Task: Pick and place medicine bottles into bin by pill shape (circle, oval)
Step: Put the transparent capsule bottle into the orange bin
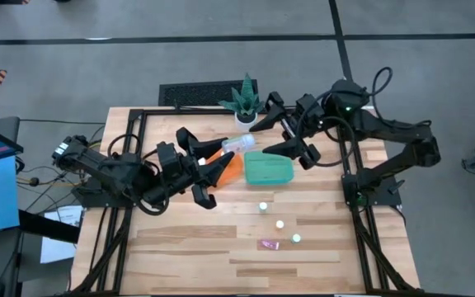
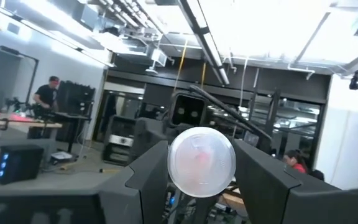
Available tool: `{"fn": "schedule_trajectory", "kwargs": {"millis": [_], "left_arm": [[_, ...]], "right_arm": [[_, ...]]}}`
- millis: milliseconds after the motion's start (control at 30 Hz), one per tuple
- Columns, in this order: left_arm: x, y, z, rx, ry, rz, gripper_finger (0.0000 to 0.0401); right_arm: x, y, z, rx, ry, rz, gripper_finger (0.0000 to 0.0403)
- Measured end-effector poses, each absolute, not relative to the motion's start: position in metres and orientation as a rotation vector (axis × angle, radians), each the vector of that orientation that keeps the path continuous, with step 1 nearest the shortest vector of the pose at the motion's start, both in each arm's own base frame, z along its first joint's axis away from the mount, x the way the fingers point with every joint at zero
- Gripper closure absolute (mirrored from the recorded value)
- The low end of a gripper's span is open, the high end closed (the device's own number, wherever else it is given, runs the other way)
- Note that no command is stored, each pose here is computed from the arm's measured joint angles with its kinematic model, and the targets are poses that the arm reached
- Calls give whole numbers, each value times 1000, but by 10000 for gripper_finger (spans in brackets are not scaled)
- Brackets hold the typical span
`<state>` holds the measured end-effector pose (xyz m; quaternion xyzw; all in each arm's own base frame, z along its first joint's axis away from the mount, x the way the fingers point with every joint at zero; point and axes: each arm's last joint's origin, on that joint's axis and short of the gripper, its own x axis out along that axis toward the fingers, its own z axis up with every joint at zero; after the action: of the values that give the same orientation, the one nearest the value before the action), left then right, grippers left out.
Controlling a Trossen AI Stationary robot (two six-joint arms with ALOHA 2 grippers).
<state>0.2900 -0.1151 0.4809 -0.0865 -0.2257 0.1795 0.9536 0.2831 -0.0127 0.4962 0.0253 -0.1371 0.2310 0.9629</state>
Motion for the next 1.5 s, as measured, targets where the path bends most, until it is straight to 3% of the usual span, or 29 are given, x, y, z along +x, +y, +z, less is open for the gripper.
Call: {"fn": "schedule_trajectory", "kwargs": {"millis": [400, 1133, 1267, 1500], "left_arm": [[291, -115, 480, -159, -451, 344, 241], [297, -106, 478, -184, -449, 325, 241], [297, -106, 478, -193, -450, 323, 241], [297, -106, 478, -194, -449, 332, 241]], "right_arm": [[305, -14, 487, 111, -300, 487, 132], [303, -12, 490, 101, -311, 529, 138], [303, -12, 490, 101, -311, 529, 169], [303, -12, 490, 97, -313, 532, 269]]}}
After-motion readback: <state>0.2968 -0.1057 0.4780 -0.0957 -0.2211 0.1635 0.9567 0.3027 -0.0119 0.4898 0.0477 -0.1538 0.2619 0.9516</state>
